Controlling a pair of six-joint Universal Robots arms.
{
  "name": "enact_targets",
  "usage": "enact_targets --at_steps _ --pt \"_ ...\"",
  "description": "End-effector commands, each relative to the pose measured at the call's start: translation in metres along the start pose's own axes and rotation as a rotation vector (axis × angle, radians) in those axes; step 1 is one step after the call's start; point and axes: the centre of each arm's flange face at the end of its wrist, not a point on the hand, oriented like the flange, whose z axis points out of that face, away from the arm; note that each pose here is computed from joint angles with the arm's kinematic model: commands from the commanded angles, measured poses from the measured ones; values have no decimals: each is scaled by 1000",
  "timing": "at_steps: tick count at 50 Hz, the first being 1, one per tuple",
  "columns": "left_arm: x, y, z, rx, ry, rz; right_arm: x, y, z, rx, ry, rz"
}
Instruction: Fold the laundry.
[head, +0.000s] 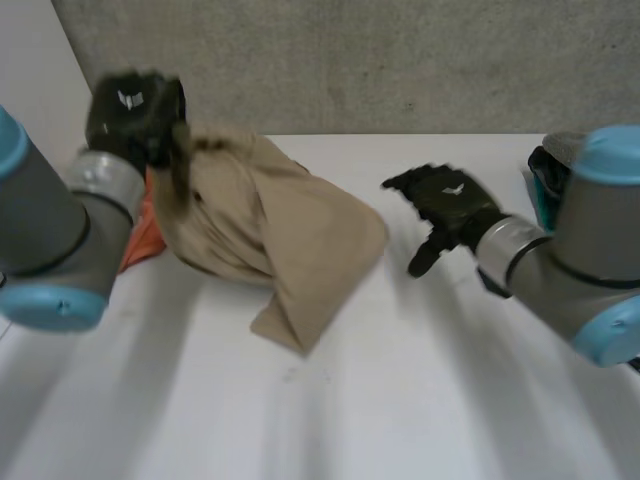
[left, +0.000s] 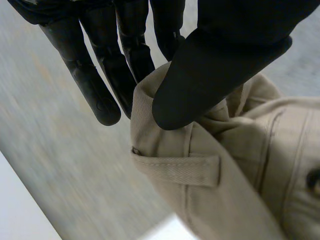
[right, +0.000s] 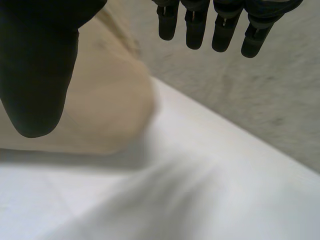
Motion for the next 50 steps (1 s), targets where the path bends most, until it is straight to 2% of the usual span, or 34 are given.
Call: enact_targets --at_steps 1,5,6,8,9,13,16,21,26,27,35,38,41,43,46,50 --pt "24 -50 18 226 122 19 50 -19 -17 41 137 2" --pt "71 -48 7 256 327 -37 66 -21 -25 46 184 6" --pt "98 -47 -3 265 422 -55 73 -21 -27 43 203 9" --pt "119 -41 -13 261 496 -66 80 -20 -30 40 223 13" --pt "141 -32 -24 252 571 -74 87 -16 -31 31 241 18" --pt "185 -7 -51 199 719 -90 97 -8 -33 10 268 32" --pt "208 11 -69 155 798 -94 105 -1 -36 -9 290 33" --pt "225 17 -89 150 908 -101 109 7 -38 -36 292 -1" --pt "207 -19 -90 227 897 -105 107 8 -39 -57 285 -81" --pt "195 -36 -90 259 870 -105 108 8 -39 -65 290 -103" --pt "122 -71 -88 294 675 -81 84 -22 -51 -25 254 -141" --pt "90 -57 -79 223 539 -72 62 -37 -55 -16 194 -116" --pt "42 -18 -60 63 305 -57 30 -47 -55 -29 97 -73" --pt "21 8 -58 -55 205 -63 13 -41 -48 -52 35 -68" --pt "13 26 -61 -135 180 -81 -8 -38 -42 -53 -27 -86" --pt "12 63 -68 -282 188 -147 -48 -36 -33 12 -121 -183"
